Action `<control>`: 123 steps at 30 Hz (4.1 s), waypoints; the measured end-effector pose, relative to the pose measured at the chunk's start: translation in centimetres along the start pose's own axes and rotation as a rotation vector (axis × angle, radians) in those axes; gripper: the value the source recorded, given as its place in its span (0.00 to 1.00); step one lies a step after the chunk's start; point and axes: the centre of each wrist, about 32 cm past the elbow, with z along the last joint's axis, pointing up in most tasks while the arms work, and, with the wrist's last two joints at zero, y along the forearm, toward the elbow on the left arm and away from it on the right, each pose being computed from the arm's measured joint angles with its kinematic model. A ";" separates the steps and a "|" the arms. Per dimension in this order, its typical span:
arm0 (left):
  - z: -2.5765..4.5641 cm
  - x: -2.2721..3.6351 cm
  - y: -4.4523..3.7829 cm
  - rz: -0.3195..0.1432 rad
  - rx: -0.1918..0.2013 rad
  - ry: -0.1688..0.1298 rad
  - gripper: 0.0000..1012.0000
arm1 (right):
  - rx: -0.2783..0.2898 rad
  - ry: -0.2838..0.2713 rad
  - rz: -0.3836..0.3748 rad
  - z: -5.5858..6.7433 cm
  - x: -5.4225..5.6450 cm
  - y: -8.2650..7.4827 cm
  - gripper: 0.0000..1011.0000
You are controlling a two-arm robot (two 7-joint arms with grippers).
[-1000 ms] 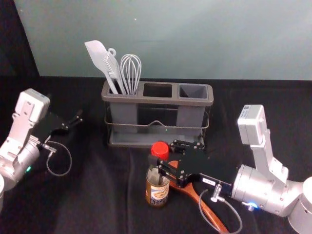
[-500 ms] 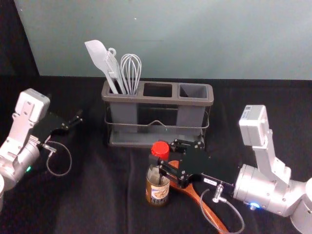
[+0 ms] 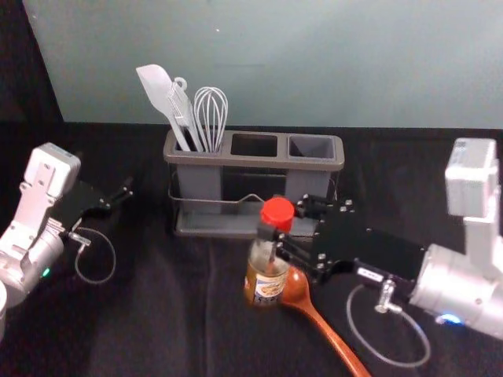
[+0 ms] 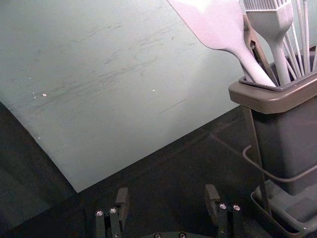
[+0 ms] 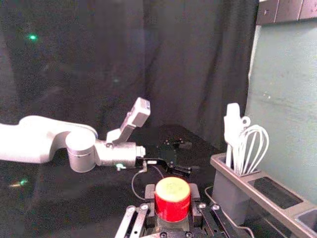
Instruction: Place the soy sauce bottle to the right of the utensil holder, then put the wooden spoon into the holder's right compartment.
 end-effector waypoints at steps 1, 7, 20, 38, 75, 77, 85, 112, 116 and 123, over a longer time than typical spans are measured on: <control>0.00 0.00 0.00 0.000 0.000 0.000 0.99 | 0.003 -0.001 -0.003 0.4 0.0 -0.3 0.39; 0.00 0.00 0.00 0.000 0.000 0.000 0.99 | 0.008 -0.013 -0.026 1.7 0.4 -1.8 0.39; 0.00 0.00 0.00 0.000 0.000 0.000 0.99 | -0.012 -0.031 -0.113 3.1 1.5 -5.4 0.39; 0.00 0.00 0.00 0.000 0.000 0.000 0.99 | -0.071 -0.030 -0.298 1.4 4.7 -8.9 0.39; 0.00 0.00 0.00 0.000 0.000 0.000 0.99 | -0.054 0.010 -0.394 -4.3 11.2 -4.2 0.39; 0.00 0.00 0.00 0.000 0.000 0.000 0.99 | -0.055 0.012 -0.393 -4.5 11.3 -4.1 0.39; 0.00 0.00 0.00 0.000 0.000 0.000 0.99 | -0.062 0.011 -0.388 -5.0 11.2 -3.6 0.39; 0.00 0.00 0.00 0.000 0.000 0.000 0.99 | -0.082 0.021 -0.402 -6.7 11.3 -3.6 0.39; 0.00 0.00 0.00 0.000 0.000 0.000 0.99 | -0.082 0.021 -0.401 -6.7 11.3 -3.6 0.39; 0.00 0.00 0.00 0.000 0.000 0.000 0.99 | -0.081 0.020 -0.401 -6.6 11.3 -3.6 0.55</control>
